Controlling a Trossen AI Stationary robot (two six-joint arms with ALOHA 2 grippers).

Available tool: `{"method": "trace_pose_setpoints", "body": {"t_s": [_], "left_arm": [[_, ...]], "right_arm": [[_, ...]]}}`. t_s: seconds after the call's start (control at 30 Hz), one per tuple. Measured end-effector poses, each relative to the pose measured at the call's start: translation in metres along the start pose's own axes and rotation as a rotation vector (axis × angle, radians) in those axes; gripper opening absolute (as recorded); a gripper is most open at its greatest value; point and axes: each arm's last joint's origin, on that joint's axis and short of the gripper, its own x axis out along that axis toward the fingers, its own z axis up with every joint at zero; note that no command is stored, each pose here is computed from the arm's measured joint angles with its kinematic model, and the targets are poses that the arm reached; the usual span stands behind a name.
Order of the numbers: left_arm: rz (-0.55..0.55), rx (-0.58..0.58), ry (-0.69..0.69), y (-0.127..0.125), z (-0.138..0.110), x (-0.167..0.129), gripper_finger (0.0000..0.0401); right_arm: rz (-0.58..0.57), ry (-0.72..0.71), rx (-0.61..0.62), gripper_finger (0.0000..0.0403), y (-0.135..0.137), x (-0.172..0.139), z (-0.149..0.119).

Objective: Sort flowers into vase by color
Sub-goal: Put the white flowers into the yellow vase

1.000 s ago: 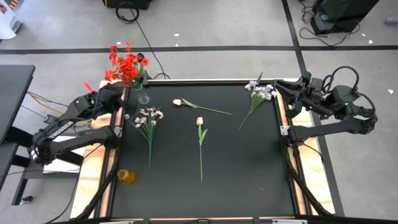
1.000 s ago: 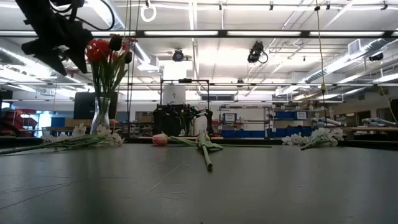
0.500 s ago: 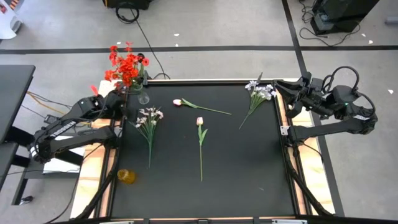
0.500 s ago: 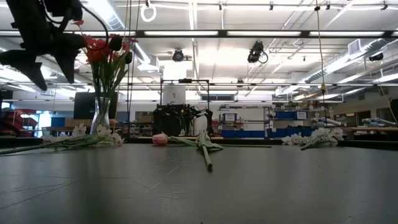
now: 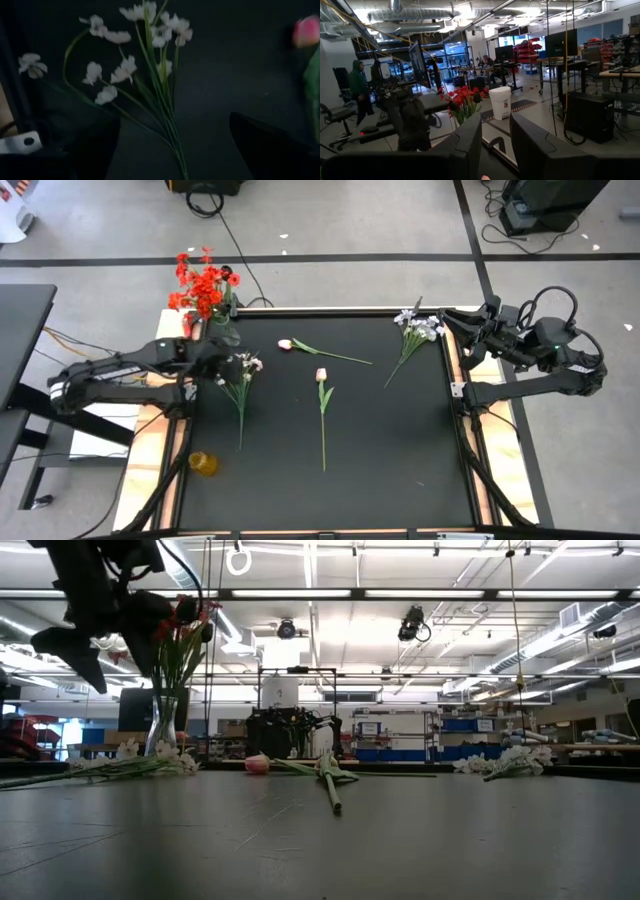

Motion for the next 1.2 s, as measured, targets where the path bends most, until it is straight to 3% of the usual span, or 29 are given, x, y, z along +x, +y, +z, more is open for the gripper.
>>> {"method": "trace_pose_setpoints", "body": {"t_s": [0.2, 0.37, 0.73, 1.1, 1.2], "left_arm": [[0.055, -0.016, 0.065, -0.017, -0.011, 0.015, 0.0379], [0.036, -0.026, 0.084, -0.034, -0.021, 0.024, 0.0379], [-0.232, 0.026, 0.061, -0.095, -0.048, 0.049, 0.0379], [-0.45, 0.059, 0.022, -0.129, -0.056, 0.06, 0.0379], [-0.541, 0.091, -0.006, -0.137, -0.057, 0.055, 0.0379]], "right_arm": [[0.0, 0.0, 0.0, 0.011, 0.0, 0.0, 0.0], [0.0, 0.0, 0.0, 0.011, 0.0, 0.0, 0.0], [0.0, 0.0, 0.0, 0.011, 0.0, 0.0, 0.0], [0.0, 0.0, 0.003, 0.011, 0.0, 0.0, 0.0], [0.004, -0.036, 0.083, 0.011, 0.001, 0.001, 0.004]]}}
